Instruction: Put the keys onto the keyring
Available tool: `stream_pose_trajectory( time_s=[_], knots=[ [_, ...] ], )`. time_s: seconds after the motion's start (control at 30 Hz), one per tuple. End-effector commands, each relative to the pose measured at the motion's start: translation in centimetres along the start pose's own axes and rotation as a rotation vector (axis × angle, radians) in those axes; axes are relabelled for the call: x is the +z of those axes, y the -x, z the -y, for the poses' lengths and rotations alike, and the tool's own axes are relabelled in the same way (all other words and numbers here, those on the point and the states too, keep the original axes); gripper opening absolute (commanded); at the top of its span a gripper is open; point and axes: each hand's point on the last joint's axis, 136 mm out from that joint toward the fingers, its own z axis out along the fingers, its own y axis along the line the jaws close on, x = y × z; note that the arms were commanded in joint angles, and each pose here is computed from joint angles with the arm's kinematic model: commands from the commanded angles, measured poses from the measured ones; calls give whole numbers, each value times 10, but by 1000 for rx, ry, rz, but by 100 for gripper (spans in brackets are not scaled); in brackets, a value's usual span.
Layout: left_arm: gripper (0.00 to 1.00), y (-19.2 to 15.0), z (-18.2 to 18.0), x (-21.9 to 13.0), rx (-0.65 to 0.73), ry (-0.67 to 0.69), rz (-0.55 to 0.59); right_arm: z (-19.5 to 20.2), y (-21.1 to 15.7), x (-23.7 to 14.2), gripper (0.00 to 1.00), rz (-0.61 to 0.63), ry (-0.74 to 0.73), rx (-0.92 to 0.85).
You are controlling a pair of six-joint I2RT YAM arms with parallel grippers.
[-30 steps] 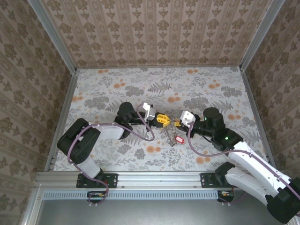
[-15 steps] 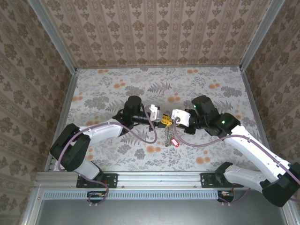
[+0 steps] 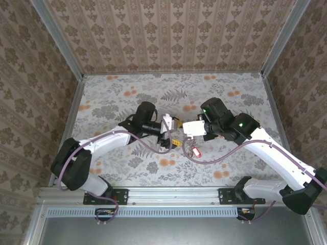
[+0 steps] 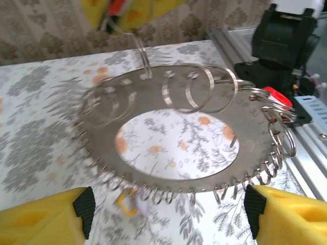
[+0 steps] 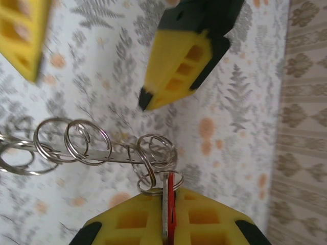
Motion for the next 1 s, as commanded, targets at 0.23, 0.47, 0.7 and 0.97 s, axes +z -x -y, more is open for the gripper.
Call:
stream_pose_trajectory(
  time_s=[0.23,0.47,0.7,0.97],
  knots=[
    [83,-35,-77,-90,-286,527,-130,84,-12,-12,0,-257,-401,-632],
    [84,-64,-97,-162,-411,822,-149,102,-19,-19,2,-312,-330,-782],
    [87,-86,-95,-209,-498,1030,-171,116,-17,-21,2,-324,-308,-811],
    [100,-118,-89,-273,-722,1434,-184,111,13,3,3,-196,-291,-733]
  ],
)
